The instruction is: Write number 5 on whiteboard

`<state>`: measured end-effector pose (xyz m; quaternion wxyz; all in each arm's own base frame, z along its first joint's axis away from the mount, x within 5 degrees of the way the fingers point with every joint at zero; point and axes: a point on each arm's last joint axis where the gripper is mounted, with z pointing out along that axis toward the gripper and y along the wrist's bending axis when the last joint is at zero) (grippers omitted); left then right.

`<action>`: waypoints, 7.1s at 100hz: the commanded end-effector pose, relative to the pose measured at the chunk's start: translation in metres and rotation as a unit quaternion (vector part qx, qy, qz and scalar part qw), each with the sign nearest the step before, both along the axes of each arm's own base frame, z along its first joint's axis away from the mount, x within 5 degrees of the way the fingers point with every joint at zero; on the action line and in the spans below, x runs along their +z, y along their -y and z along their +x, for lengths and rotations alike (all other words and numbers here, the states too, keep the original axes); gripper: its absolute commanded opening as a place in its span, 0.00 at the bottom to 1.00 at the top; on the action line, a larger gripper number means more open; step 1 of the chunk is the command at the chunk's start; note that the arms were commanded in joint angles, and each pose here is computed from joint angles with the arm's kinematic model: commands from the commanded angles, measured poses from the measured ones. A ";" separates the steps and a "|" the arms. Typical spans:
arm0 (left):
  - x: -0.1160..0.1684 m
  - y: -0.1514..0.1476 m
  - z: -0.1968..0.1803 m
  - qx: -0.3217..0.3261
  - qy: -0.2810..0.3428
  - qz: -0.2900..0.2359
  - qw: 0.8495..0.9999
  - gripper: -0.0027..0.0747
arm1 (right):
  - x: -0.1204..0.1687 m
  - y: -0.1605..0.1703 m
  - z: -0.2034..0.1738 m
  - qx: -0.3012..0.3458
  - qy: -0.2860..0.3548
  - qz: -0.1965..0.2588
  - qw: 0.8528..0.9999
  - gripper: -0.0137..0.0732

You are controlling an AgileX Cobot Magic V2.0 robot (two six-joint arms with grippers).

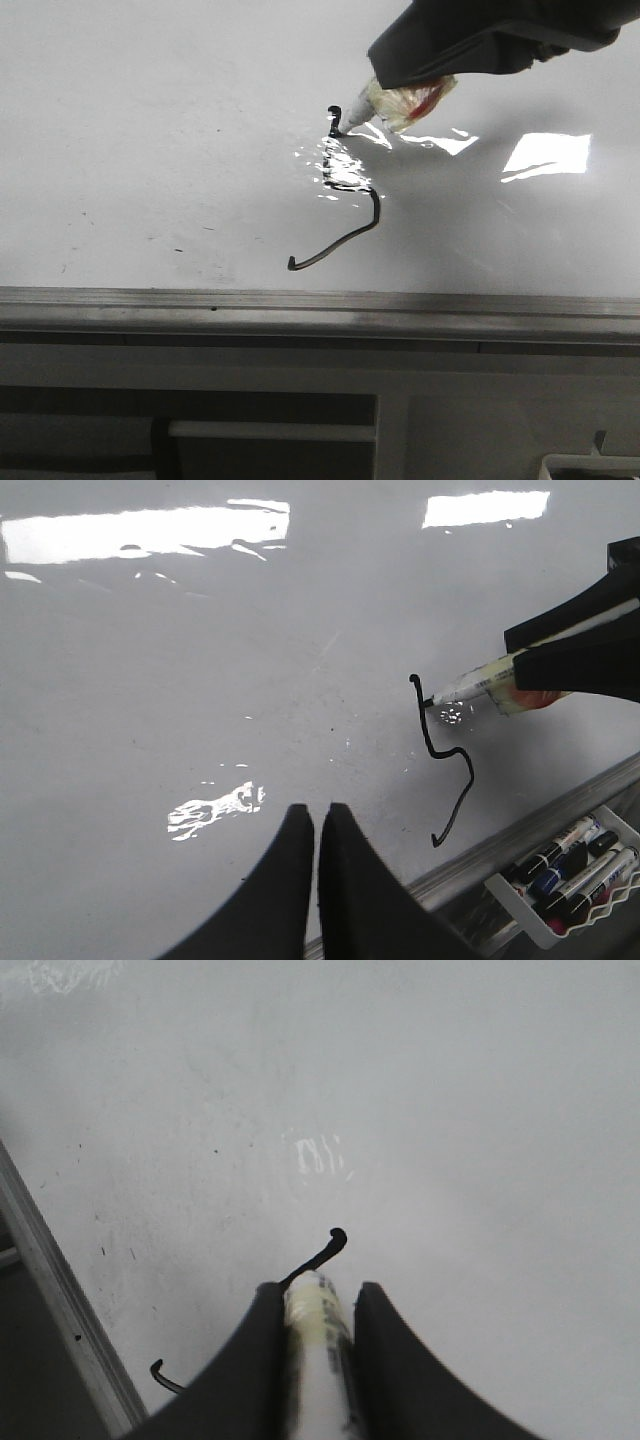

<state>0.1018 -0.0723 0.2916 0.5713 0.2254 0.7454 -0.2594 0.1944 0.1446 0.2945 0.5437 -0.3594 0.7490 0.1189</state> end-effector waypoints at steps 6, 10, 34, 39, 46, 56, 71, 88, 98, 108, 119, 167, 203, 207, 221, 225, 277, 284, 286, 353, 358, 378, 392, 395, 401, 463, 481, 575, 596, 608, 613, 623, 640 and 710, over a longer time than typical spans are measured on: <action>0.011 -0.001 0.002 0.013 0.010 -0.023 1.000 0.01 | 0.016 0.002 0.007 -0.022 0.040 0.016 0.999 0.11; 0.011 -0.001 0.002 0.013 0.010 -0.023 1.000 0.01 | 0.014 0.002 0.007 -0.022 0.038 0.015 0.999 0.11; 0.011 -0.001 0.002 0.013 0.009 -0.023 1.000 0.01 | 0.013 0.001 0.007 -0.019 0.032 0.012 0.999 0.11; 0.011 -0.001 0.002 0.013 0.009 -0.023 1.000 0.01 | 0.013 0.002 0.008 -0.020 0.032 0.012 0.999 0.11; 0.011 -0.001 0.001 0.011 0.009 -0.023 1.000 0.01 | 0.011 0.003 0.008 -0.017 0.021 0.008 1.000 0.11; 0.011 -0.001 0.001 0.010 0.009 -0.022 1.000 0.01 | 0.009 0.009 0.011 -0.029 0.015 0.006 0.999 0.11; 0.011 -0.001 0.001 0.010 0.008 -0.022 1.000 0.01 | 0.008 0.020 0.015 -0.048 0.002 0.010 0.999 0.11; 0.011 -0.001 0.001 0.009 0.008 -0.022 1.000 0.01 | 0.010 0.035 0.014 -0.070 0.000 0.012 0.997 0.11; 0.011 -0.001 0.001 0.009 0.008 -0.022 1.000 0.01 | 0.009 0.044 0.010 -0.082 0.001 0.013 0.997 0.11; 0.011 -0.001 0.001 0.009 0.008 -0.022 1.000 0.01 | 0.008 0.048 0.007 -0.087 0.000 0.013 0.996 0.11; 0.011 -0.001 0.001 0.009 0.008 -0.022 1.000 0.01 | 0.007 0.048 0.007 -0.088 0.000 0.013 0.996 0.11; 0.017 0.013 0.004 -0.079 0.005 0.051 0.996 0.50 | 0.059 0.013 -0.038 0.131 -0.009 -0.014 0.991 0.11; 0.030 0.049 0.021 -0.268 -0.008 0.128 0.955 0.52 | 0.044 -0.021 -0.045 0.247 0.026 -0.091 0.964 0.11; 0.030 0.053 0.023 -0.278 -0.012 0.129 0.952 0.52 | 0.045 -0.023 -0.047 0.250 0.037 -0.091 0.963 0.11; 0.028 0.071 0.024 -0.320 -0.023 0.133 0.938 0.52 | 0.048 -0.033 -0.054 0.269 0.067 -0.092 0.957 0.11; 0.028 0.076 0.024 -0.332 -0.025 0.135 0.933 0.52 | 0.048 -0.035 -0.055 0.271 0.073 -0.090 0.956 0.11; 0.022 0.100 0.030 -0.342 -0.027 0.142 0.929 0.37 | 0.050 -0.042 -0.063 0.285 0.078 -0.076 0.952 0.11; 0.022 0.100 0.030 -0.341 -0.026 0.142 0.929 0.25 | 0.050 -0.042 -0.064 0.287 0.076 -0.077 0.952 0.11; 0.022 0.100 0.030 -0.340 -0.026 0.142 0.929 0.23 | 0.050 -0.042 -0.064 0.288 0.075 -0.077 0.952 0.11; 0.022 0.099 0.031 -0.339 -0.028 0.143 0.929 0.01 | 0.066 -0.037 -0.062 0.235 0.097 -0.013 0.967 0.60; 0.022 0.099 0.031 -0.339 -0.029 0.143 0.930 0.01 | 0.072 -0.032 -0.064 0.229 0.109 -0.004 0.967 0.60; 0.022 0.097 0.043 -0.258 -0.046 0.116 0.958 0.01 | 0.096 -0.012 -0.074 0.185 0.151 0.052 0.970 0.58; 0.019 0.092 0.056 -0.156 -0.082 0.059 0.983 0.01 | 0.108 0.000 -0.082 0.169 0.179 0.076 0.966 0.35; 0.018 0.091 0.058 -0.134 -0.095 0.042 0.986 0.01 | 0.109 0.003 -0.084 0.167 0.183 0.079 0.966 0.26; 0.016 0.089 0.063 -0.096 -0.112 0.016 0.989 0.01 | 0.111 0.007 -0.088 0.165 0.189 0.084 0.964 0.12; -0.032 0.122 0.084 0.064 -0.170 -0.010 0.983 0.01 | 0.094 0.014 -0.086 0.134 0.183 0.091 0.970 0.09; -0.052 0.131 0.088 0.076 -0.194 0.012 0.978 0.01 | 0.095 0.014 -0.086 0.131 0.185 0.093 0.970 0.09; -0.069 0.112 0.092 0.161 -0.165 0.040 0.972 0.01 | 0.088 0.016 -0.081 0.103 0.191 0.096 0.971 0.08; -0.071 0.112 0.090 0.156 -0.170 0.043 0.972 0.01 | 0.089 0.017 -0.081 0.100 0.192 0.097 0.971 0.08; -0.071 0.112 0.090 0.156 -0.170 0.043 0.972 0.01 | 0.089 0.017 -0.081 0.099 0.189 0.101 0.972 0.08; -0.071 0.111 0.090 0.157 -0.170 0.042 0.972 0.02 | 0.089 0.017 -0.081 0.099 0.189 0.102 0.972 0.08; -0.072 0.111 0.090 0.166 -0.184 0.033 0.968 0.13 | 0.088 0.016 -0.081 0.101 0.184 0.104 0.972 0.08; -0.072 0.110 0.090 0.173 -0.193 0.026 0.965 0.31 | 0.088 0.016 -0.081 0.099 0.178 0.111 0.973 0.08; -0.052 0.105 0.083 0.157 -0.181 -0.009 0.971 0.79 | 0.089 0.017 -0.081 0.096 0.178 0.113 0.973 0.08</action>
